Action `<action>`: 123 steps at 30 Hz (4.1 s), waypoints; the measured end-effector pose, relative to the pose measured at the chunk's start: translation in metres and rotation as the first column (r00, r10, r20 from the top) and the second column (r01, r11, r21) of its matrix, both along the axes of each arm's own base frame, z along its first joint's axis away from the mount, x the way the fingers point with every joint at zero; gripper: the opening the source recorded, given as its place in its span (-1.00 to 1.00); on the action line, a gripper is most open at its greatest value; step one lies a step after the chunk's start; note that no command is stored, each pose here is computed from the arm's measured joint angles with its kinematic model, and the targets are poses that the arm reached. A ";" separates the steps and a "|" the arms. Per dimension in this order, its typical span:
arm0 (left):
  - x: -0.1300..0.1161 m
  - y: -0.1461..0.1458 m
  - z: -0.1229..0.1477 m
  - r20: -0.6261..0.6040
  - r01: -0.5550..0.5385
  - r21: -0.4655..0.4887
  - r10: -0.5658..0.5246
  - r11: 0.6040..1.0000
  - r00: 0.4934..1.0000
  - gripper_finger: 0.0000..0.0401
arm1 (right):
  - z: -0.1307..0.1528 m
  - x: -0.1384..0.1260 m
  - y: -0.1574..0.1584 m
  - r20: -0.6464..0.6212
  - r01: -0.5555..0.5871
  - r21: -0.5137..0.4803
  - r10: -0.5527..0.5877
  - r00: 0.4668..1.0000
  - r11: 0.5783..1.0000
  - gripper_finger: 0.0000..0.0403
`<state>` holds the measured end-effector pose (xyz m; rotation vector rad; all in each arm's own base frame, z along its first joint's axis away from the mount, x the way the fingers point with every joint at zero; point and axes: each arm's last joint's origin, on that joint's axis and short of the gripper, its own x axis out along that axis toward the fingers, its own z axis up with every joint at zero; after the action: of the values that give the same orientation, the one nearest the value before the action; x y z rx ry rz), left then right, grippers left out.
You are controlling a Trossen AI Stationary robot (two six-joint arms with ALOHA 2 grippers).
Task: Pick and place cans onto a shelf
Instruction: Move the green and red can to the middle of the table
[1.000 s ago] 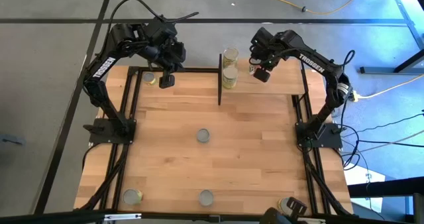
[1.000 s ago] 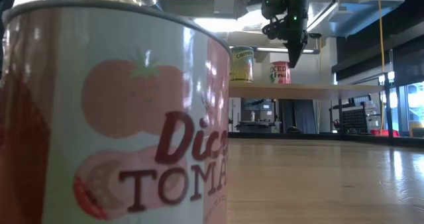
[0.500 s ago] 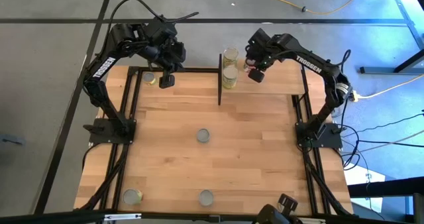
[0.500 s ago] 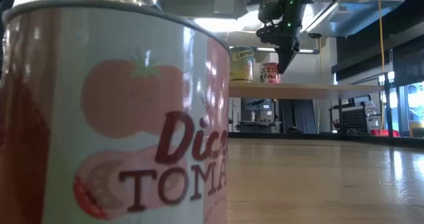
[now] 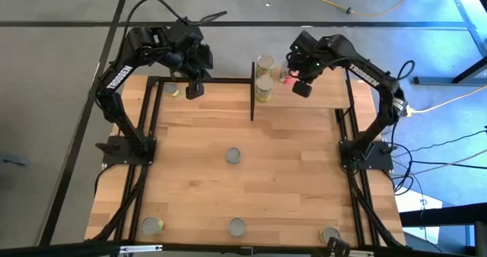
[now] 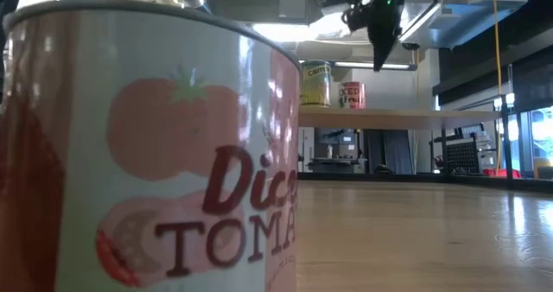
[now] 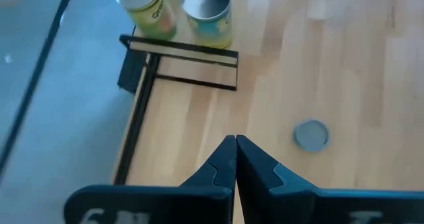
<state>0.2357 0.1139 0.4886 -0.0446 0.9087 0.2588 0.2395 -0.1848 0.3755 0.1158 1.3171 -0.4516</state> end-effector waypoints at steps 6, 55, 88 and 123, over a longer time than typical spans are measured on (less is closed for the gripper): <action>0.002 -0.004 0.000 0.065 -0.044 -0.200 0.058 0.979 0.996 -0.94 | 0.016 -0.013 0.014 0.019 -0.025 -0.018 0.026 0.999 1.000 -1.00; -0.123 -0.248 -0.212 -0.310 0.126 -0.612 -0.383 0.781 0.870 -0.68 | 0.098 -0.115 0.094 0.427 0.000 -0.165 0.072 0.901 0.986 -1.00; -0.119 -0.339 -0.288 -0.419 0.194 -0.501 -0.433 0.843 0.798 -0.68 | 0.098 -0.115 0.093 0.436 0.018 -0.152 0.051 0.899 0.988 -1.00; -0.023 -0.210 -0.130 -0.251 -0.178 -0.411 0.076 0.894 0.965 -0.97 | 0.098 -0.115 0.094 0.435 0.018 -0.149 0.049 0.899 0.989 -1.00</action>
<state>0.2125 -0.0965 0.3589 -0.4972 1.1834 0.1822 0.1249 -0.0913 0.4732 0.0758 0.8365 -0.4770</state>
